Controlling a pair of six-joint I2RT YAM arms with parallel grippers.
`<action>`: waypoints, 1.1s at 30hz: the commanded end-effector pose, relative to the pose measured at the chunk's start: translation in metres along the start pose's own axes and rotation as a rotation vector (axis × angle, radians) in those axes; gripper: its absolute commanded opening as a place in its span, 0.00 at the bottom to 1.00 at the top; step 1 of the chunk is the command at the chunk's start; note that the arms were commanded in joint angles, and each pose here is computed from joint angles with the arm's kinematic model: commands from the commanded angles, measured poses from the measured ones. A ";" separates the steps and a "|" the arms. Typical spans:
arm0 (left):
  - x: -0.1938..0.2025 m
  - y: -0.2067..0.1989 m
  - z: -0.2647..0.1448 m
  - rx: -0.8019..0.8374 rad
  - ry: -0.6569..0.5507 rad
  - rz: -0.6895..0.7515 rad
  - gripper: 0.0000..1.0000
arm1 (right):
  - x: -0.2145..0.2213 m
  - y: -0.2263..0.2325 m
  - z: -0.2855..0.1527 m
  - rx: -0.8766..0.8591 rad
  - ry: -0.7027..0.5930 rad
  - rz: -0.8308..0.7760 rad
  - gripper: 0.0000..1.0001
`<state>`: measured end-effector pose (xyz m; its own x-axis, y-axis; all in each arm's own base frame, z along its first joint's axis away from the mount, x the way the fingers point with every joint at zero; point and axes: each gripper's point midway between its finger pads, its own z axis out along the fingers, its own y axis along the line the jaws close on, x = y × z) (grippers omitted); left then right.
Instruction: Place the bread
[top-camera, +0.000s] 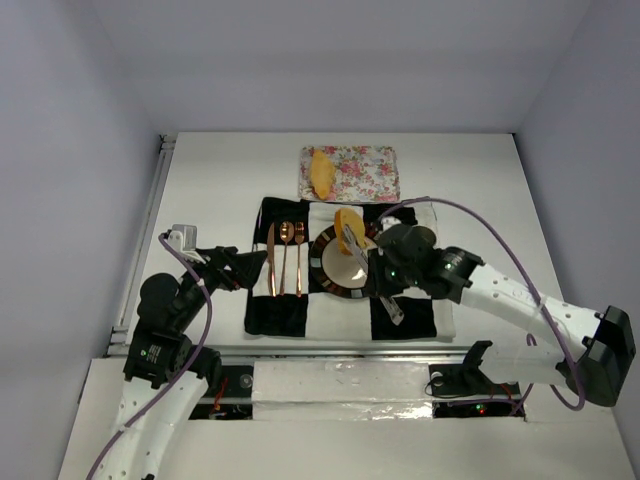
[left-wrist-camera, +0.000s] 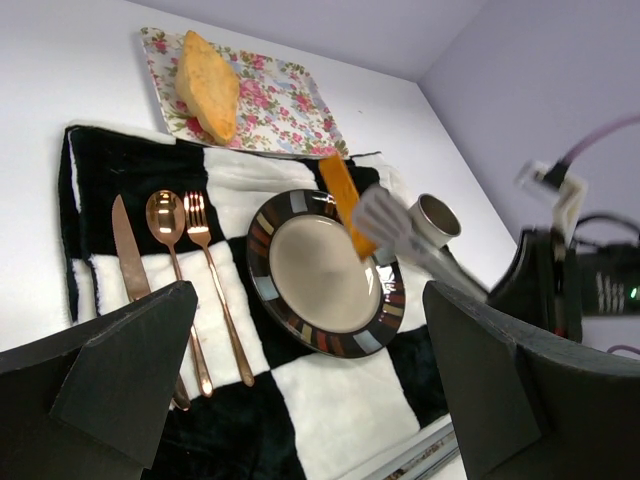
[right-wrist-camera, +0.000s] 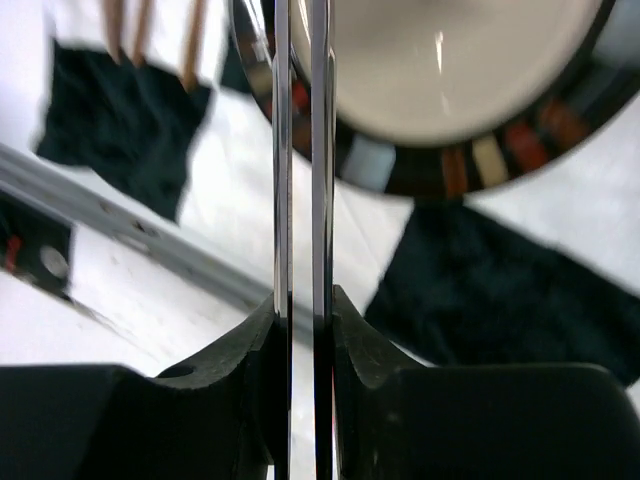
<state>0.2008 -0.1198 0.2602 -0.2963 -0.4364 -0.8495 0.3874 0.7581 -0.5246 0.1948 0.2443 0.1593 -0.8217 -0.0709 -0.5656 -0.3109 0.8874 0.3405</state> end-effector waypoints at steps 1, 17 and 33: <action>-0.006 -0.005 0.004 0.026 -0.021 0.019 0.97 | 0.034 -0.006 0.001 0.002 0.060 0.064 0.18; -0.005 -0.004 0.003 0.024 -0.022 0.019 0.97 | -0.009 0.035 -0.012 -0.107 -0.087 0.069 0.51; -0.008 -0.010 0.000 0.052 -0.037 0.029 0.97 | -0.170 -0.017 0.111 -0.070 -0.103 0.143 0.49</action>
<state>0.2007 -0.1206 0.2597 -0.3000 -0.4345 -0.8493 0.3902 0.7565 -0.5248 0.3593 0.2750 0.1371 -0.8509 0.1104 -0.5137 -0.1433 0.8918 0.4290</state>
